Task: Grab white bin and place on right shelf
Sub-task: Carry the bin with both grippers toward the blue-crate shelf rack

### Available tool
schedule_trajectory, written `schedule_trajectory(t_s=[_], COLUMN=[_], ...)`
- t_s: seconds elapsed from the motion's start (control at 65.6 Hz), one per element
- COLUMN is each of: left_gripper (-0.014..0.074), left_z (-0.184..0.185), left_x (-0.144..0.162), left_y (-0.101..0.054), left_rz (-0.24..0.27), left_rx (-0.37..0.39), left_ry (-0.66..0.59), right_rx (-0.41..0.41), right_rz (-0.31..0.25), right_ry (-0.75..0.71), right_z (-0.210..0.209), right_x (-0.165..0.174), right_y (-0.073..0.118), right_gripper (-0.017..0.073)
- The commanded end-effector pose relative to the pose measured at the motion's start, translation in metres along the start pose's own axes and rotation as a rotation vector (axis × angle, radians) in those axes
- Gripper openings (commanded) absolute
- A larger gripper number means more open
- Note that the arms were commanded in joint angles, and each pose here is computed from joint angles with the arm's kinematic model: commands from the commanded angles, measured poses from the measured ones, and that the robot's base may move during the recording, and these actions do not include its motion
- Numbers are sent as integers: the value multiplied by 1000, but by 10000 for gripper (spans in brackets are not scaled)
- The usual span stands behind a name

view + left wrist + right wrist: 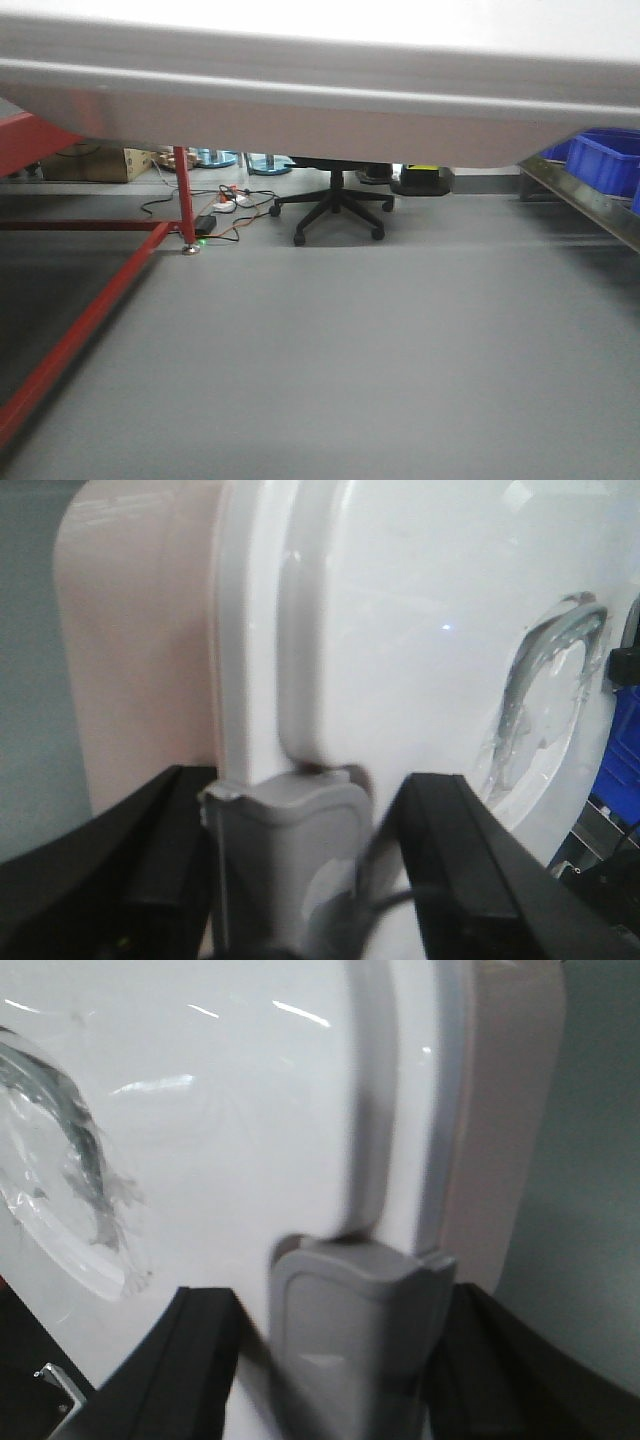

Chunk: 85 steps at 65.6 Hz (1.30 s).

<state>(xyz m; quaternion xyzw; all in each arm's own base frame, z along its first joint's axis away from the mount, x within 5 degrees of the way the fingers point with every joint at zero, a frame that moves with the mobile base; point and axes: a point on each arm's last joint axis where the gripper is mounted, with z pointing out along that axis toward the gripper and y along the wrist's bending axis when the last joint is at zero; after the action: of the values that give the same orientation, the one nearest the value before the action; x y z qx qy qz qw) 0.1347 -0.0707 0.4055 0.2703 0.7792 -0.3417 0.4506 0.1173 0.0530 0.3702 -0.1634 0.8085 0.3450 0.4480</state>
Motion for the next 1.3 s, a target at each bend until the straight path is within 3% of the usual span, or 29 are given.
schedule_trajectory(t_s=[0.0,1.281], left_gripper=[241,241], left_z=[-8,-8], left_x=[-9,-9], left_y=[-32,-32], left_rz=[-6,-6], left_rx=[256,256], left_ry=[-46,-46], right_rx=[-201,-201], right_rz=[27,27], right_ry=[-94,-94], right_z=[-7,-7], right_x=[-13,-13], right_y=[25,25], right_gripper=[361,361])
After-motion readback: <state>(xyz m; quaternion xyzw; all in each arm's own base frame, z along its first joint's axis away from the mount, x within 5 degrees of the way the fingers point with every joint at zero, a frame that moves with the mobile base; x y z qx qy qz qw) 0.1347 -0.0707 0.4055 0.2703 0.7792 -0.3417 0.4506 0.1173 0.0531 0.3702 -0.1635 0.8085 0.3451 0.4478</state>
